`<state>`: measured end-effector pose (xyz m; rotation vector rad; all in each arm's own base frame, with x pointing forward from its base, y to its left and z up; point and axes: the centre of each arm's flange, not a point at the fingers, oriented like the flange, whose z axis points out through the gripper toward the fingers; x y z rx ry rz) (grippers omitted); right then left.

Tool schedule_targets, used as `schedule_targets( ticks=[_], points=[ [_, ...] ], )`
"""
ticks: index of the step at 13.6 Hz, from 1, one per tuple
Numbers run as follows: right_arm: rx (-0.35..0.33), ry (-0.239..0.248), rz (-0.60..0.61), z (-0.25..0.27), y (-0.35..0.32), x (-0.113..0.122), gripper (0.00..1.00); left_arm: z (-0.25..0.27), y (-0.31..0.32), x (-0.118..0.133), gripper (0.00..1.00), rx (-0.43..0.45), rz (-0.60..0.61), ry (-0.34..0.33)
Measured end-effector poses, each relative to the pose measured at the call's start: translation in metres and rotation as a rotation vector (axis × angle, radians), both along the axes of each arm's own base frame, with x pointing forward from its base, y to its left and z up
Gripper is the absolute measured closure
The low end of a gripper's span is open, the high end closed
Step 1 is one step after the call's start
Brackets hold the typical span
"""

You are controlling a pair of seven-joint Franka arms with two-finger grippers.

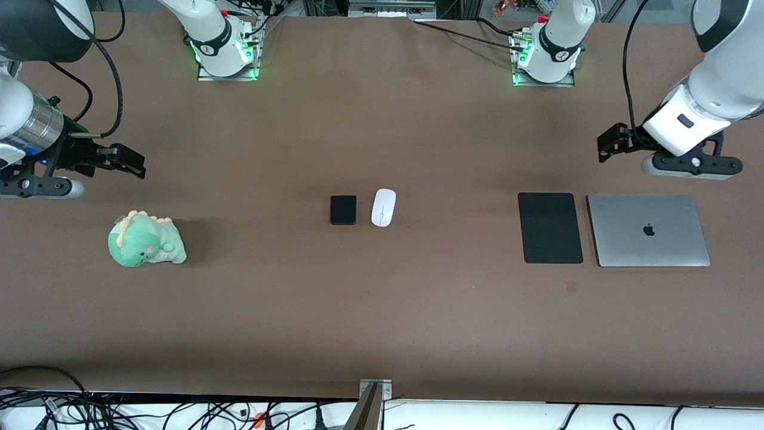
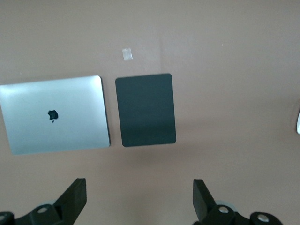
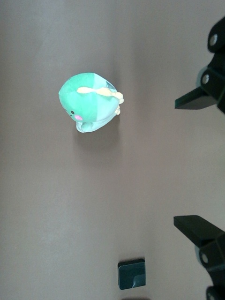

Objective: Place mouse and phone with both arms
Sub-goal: 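Move the left gripper from rest toward the white mouse, then lower the left gripper over the white mouse beside the phone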

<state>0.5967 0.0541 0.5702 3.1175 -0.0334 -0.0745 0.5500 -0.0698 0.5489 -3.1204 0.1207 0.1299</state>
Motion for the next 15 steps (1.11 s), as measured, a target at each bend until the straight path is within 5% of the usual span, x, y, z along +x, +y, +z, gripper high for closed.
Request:
schedule_targets(
  ticks=[8, 12, 15],
  points=[
    [0.000, -0.001, 0.001, 0.000, 0.000, 0.000, 0.00, -0.066, -0.076, 0.002, 0.00, -0.020, -0.128, 0.156],
    [0.000, -0.001, 0.003, 0.000, 0.002, 0.000, 0.00, -0.125, -0.136, 0.025, 0.00, -0.071, -0.184, 0.094],
    [0.000, -0.001, 0.003, 0.000, 0.002, 0.000, 0.00, -0.146, -0.193, 0.026, 0.00, -0.085, -0.116, 0.053]
  ],
)
